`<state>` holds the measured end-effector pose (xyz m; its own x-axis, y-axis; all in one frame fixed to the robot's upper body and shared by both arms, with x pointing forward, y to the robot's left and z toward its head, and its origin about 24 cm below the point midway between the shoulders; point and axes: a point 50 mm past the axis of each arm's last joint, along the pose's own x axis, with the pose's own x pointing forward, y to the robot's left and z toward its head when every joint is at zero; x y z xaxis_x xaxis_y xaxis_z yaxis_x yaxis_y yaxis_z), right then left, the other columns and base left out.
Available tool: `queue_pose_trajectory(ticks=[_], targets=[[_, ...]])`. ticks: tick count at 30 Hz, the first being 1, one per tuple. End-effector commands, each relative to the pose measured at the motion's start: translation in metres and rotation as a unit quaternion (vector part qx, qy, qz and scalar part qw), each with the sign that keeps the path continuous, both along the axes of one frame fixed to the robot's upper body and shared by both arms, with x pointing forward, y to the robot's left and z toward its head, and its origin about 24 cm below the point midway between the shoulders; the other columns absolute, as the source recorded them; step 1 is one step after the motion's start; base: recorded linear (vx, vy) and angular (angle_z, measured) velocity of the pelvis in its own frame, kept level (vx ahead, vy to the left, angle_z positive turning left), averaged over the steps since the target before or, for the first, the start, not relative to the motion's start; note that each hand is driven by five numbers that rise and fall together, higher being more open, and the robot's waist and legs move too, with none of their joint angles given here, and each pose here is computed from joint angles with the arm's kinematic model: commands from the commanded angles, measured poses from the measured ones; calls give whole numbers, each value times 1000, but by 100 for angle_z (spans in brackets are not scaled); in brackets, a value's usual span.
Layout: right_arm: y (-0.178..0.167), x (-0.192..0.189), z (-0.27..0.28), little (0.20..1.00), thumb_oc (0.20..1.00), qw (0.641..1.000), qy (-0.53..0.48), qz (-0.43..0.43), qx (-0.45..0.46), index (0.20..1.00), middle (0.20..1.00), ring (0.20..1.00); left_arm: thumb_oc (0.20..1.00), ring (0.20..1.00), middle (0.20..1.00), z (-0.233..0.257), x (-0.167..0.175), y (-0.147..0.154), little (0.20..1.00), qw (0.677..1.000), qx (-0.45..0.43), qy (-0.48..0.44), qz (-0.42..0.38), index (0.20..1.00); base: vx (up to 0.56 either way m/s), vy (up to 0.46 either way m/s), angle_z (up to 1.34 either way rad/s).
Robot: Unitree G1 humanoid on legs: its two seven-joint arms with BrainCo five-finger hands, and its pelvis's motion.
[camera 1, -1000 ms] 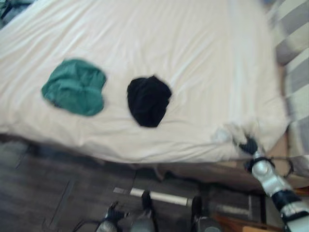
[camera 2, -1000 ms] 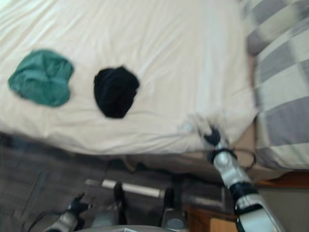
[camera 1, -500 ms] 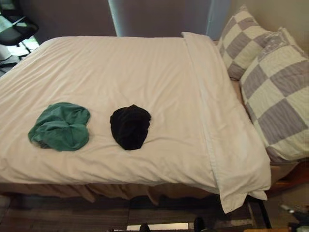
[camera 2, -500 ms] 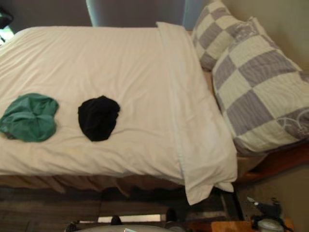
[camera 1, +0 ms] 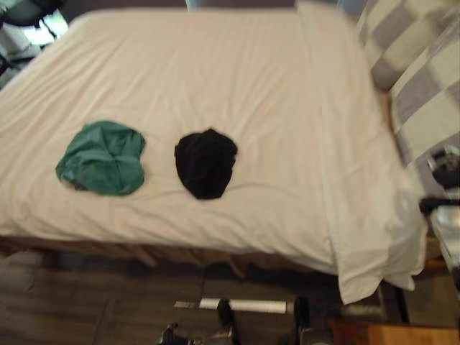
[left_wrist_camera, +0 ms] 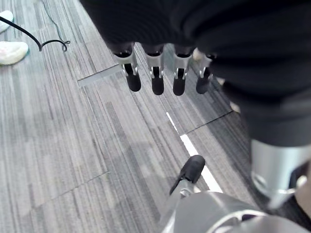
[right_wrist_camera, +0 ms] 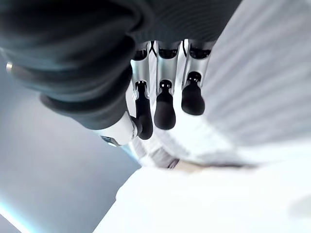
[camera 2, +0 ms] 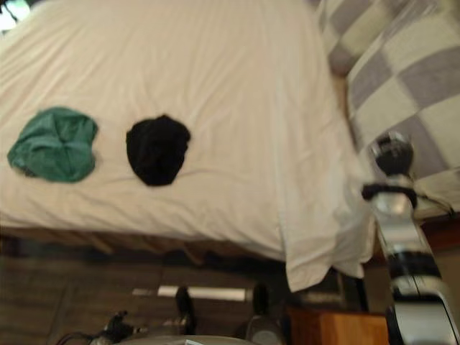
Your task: Tidy up the quilt and then pick up the clothes from the bed and put them into the laundry hamper.
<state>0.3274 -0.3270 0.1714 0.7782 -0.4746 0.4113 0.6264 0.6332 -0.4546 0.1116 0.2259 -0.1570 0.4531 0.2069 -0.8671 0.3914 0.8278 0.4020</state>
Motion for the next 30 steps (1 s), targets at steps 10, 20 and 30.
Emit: queue_pose_trajectory(ticks=[10,20,30], targets=[[12,-37,-176,200,200,930,232,-125,254,200,200,200,1000,1000,1000,10,25,14,1000,997,26,-40,59,1000,-55,1,3],[63,-262,-328,200,200,738,591,-156,286,200,200,200,1000,1000,1000,3,-4,19,1000,996,38,-12,80,1000,147,-15,3],[72,-189,-310,1000,1000,790,590,1,165,1000,1000,1000,1000,1000,1000,5,2,22,1000,993,30,-32,109,1000,-8,232,-12]])
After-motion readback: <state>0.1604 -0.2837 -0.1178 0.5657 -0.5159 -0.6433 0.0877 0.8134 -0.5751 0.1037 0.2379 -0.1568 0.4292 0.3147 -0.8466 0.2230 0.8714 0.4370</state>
